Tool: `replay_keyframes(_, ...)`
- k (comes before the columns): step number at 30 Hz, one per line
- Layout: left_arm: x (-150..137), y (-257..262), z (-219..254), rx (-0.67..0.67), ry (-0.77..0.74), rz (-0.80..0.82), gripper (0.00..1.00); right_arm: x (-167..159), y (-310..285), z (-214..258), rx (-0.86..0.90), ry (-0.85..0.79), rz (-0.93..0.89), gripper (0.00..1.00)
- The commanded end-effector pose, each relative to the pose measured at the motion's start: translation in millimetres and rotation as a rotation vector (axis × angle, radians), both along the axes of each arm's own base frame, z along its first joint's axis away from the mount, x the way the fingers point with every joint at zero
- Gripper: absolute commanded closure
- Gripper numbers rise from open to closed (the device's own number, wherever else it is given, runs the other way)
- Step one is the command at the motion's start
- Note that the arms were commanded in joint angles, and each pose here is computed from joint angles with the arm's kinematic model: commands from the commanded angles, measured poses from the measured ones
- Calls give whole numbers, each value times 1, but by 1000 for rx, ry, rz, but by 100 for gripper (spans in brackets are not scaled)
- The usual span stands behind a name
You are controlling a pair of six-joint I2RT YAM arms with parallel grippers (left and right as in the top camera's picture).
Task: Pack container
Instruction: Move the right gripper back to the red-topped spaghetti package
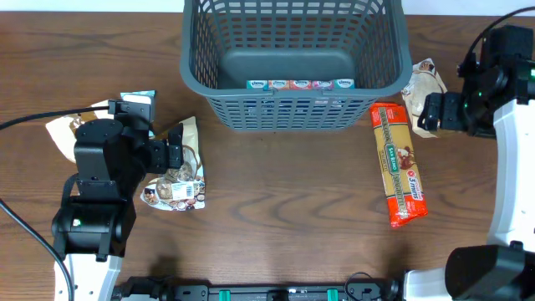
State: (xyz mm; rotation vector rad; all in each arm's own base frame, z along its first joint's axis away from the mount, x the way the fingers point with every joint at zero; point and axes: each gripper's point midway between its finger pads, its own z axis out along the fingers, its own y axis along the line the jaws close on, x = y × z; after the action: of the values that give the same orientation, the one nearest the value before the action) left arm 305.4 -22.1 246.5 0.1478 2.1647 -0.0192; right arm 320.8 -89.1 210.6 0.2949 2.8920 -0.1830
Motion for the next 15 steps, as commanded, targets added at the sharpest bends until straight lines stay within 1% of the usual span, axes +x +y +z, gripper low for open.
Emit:
replay_keyframes(1,1,0,6,9,-13,0,1,-6,5,-27,75,42,60,1)
replay_keyframes(4,1,0,6,9,-13,0,1,-11,8,-53,91,79,94,1)
replay_keyframes(7,1,0,6,9,-13,0,1,-15,19,-78,144,96,164,1)
replay_keyframes(12,1,0,6,9,-13,0,1,-12,38,-106,231,61,275,1)
replay_keyframes(15,1,0,6,9,-13,0,1,-8,45,-114,255,28,338,1)
